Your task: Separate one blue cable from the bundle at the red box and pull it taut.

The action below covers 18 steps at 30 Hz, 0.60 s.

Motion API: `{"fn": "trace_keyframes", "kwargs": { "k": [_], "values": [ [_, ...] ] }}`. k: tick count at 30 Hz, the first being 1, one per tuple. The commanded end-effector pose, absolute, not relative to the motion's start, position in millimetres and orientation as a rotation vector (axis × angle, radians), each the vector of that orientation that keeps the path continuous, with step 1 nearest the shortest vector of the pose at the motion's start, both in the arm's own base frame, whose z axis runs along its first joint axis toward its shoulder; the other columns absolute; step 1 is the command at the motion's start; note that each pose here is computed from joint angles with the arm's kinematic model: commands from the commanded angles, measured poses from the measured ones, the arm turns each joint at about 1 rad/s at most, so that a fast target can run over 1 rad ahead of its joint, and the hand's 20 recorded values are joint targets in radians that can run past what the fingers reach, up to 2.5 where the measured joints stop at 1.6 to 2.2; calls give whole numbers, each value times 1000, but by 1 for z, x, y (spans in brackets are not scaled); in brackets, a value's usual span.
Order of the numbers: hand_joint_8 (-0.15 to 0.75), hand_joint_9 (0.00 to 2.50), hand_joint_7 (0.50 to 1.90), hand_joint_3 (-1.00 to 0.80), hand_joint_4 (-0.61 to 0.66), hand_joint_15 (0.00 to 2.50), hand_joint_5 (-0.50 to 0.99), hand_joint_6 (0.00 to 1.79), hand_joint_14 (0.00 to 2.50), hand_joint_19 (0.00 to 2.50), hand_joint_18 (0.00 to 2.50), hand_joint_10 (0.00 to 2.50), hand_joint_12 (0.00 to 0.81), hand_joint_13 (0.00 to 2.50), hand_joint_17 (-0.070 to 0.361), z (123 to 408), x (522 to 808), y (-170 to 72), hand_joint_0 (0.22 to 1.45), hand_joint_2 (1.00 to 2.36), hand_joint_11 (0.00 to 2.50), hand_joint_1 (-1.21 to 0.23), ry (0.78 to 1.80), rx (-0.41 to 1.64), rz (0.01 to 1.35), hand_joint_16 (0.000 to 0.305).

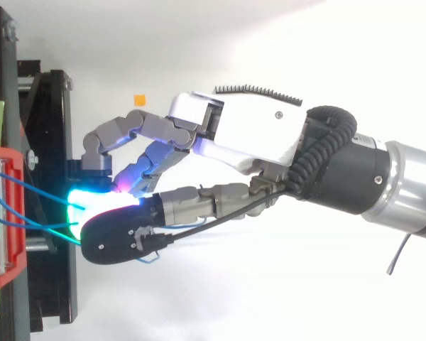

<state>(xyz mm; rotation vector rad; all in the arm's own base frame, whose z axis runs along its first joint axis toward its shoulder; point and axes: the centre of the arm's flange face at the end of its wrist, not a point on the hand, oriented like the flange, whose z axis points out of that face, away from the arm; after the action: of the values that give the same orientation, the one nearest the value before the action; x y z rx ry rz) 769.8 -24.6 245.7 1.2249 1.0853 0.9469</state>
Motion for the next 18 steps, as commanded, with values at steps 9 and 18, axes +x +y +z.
{"fn": "trace_keyframes", "kwargs": {
  "k": [9,18],
  "values": [
    [306,919,1108,-351,139,735,-229,876,27,710,746,28,405,896,133,247,770,-24,747,1012,1113,-888,1085,1225,953,59],
    [320,979,1138,-492,146,751,-214,883,30,727,772,29,404,933,131,247,772,-23,692,1000,1129,-834,1069,1220,966,58]
  ]
}}
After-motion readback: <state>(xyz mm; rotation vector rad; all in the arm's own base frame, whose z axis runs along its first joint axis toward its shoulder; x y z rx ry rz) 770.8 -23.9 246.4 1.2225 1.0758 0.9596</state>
